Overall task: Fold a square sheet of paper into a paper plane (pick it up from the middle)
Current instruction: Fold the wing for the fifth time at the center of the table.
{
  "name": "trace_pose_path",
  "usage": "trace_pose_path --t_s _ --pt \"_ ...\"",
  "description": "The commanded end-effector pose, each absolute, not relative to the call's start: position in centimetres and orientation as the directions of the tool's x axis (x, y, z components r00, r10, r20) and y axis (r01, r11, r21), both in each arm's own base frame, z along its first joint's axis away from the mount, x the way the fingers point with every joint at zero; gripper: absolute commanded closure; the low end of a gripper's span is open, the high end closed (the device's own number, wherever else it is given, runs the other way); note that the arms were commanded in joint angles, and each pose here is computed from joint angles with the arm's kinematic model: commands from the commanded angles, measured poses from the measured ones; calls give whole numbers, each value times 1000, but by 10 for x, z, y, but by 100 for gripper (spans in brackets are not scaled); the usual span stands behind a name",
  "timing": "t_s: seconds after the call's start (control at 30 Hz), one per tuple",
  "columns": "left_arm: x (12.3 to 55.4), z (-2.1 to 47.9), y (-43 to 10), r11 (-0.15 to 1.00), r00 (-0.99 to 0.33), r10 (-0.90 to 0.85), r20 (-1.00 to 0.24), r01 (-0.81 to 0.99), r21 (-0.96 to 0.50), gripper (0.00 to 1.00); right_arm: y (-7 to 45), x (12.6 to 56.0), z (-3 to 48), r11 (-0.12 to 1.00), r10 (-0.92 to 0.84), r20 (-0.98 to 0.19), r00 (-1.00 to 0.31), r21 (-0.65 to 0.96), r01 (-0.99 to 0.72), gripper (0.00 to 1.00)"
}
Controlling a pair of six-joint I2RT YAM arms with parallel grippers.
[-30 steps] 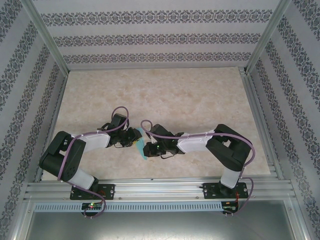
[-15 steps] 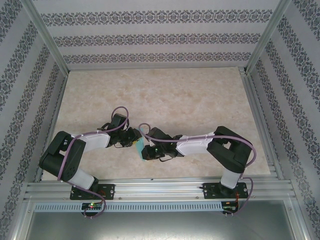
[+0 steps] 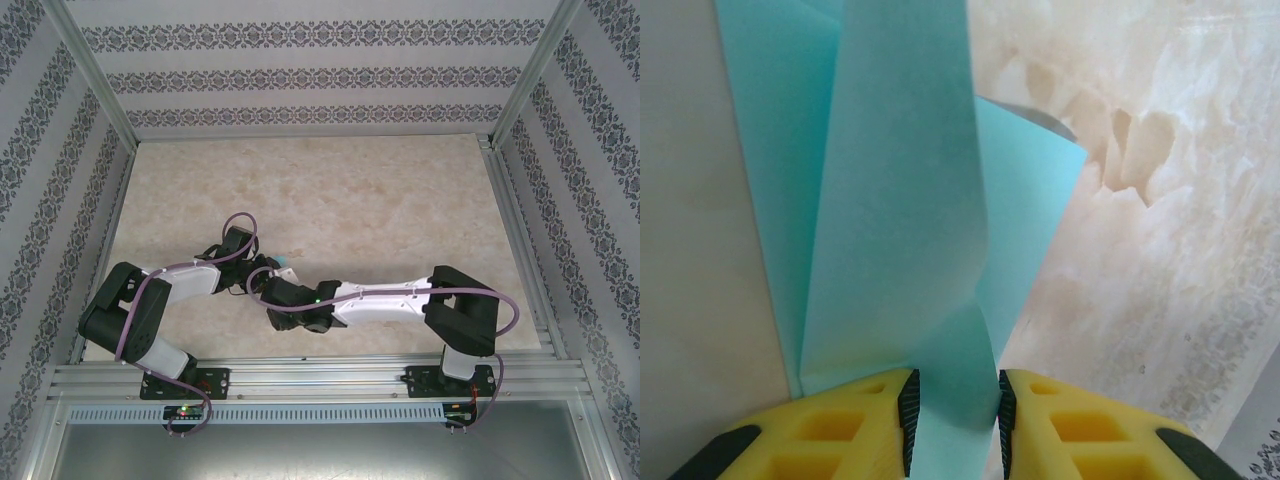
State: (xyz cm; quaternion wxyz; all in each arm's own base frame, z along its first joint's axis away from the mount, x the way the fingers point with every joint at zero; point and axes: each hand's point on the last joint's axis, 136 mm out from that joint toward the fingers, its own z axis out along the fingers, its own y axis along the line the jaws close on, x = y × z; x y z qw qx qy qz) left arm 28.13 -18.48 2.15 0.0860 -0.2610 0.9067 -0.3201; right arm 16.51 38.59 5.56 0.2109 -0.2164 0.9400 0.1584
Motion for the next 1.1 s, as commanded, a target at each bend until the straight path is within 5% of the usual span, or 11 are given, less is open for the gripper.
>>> trace_pose_path --t_s 0.0,0.77,1.07 --pt "264 0 -166 683 -818 -572 63 -517 -516 68 367 174 42 867 -436 -475 -764 5 -498 57" --pt "264 -1 -167 681 -818 -571 76 -523 -513 69 380 166 20 828 -536 -436 -723 -107 -550 59" --pt "264 0 -168 679 -817 -571 79 -524 -514 69 360 172 15 820 -566 -422 -708 -200 -537 79"
